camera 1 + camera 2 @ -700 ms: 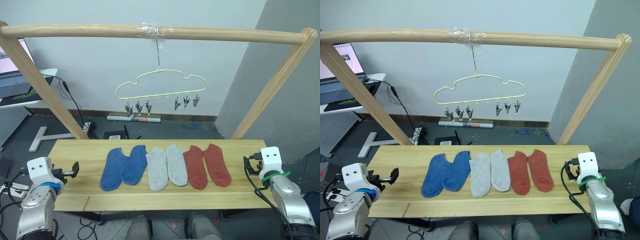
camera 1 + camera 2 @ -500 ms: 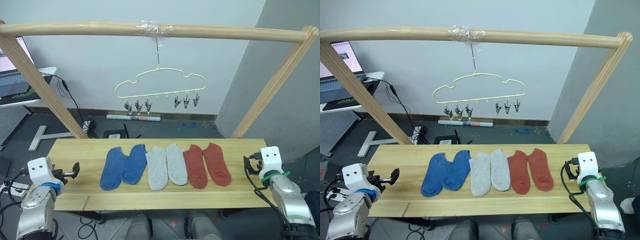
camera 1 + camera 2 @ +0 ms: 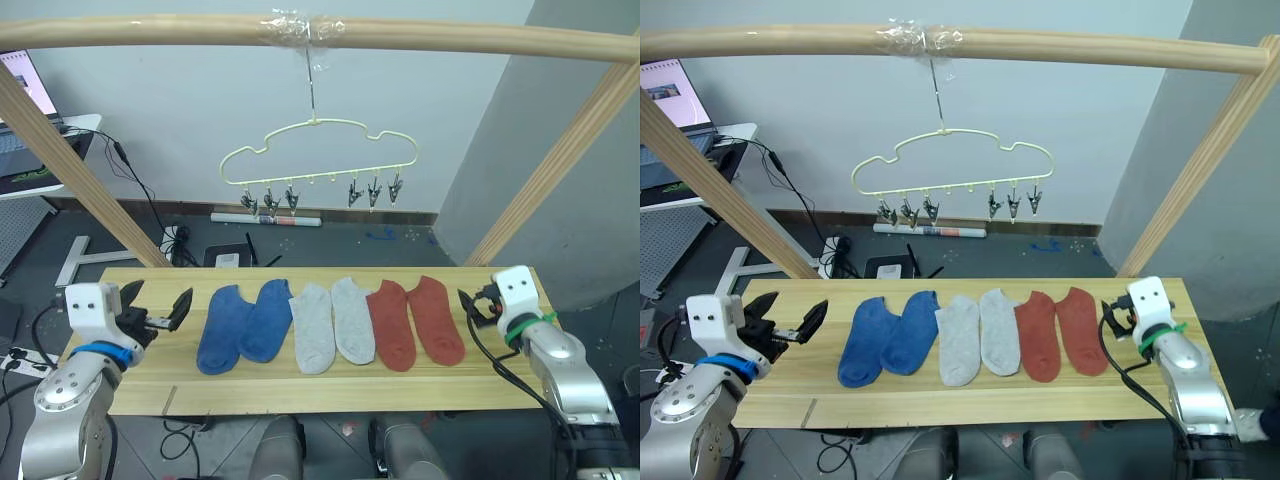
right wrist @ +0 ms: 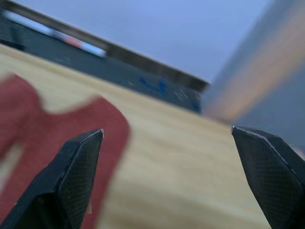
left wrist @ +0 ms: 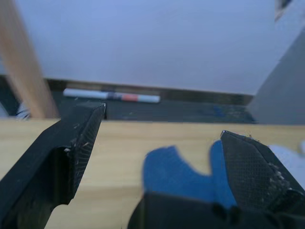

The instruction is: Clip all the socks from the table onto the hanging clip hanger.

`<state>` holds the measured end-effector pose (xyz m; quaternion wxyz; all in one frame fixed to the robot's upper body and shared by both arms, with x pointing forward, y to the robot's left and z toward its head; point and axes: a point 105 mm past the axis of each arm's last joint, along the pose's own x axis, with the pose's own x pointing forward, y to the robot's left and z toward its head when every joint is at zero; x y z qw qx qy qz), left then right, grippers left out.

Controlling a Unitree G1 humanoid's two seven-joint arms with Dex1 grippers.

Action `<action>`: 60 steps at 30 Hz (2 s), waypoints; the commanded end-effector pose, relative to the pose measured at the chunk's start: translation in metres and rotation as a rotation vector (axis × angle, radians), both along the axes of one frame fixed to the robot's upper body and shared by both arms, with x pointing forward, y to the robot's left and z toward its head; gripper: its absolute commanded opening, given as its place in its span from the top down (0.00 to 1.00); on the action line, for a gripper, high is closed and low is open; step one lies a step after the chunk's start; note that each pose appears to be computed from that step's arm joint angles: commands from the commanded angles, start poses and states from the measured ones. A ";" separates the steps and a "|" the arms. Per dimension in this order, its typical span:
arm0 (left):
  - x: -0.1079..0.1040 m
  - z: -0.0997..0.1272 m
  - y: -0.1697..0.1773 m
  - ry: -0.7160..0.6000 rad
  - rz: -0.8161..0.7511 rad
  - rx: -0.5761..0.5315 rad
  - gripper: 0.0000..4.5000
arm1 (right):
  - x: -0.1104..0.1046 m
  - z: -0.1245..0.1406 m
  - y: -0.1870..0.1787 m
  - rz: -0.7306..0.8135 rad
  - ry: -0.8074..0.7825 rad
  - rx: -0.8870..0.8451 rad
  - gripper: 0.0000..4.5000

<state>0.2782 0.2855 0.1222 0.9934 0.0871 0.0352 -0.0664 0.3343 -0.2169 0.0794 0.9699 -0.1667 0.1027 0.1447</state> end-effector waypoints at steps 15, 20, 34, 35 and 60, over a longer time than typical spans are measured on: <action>0.059 0.072 -0.080 -0.220 -0.168 -0.131 0.41 | -0.025 0.141 0.187 0.891 -0.267 0.282 0.00; 0.070 0.085 -0.088 -0.273 -0.162 -0.153 0.41 | -0.031 0.158 0.206 0.942 -0.319 0.310 0.00; 0.085 0.090 -0.094 -0.304 -0.170 -0.170 0.41 | -0.038 0.178 0.213 0.967 -0.315 0.366 0.00; 0.086 0.090 -0.094 -0.307 -0.171 -0.168 0.41 | -0.038 0.178 0.214 0.966 -0.314 0.367 0.00; 0.089 0.089 -0.088 -0.307 -0.164 -0.112 0.96 | 0.003 -0.019 0.053 0.247 0.112 -0.114 0.00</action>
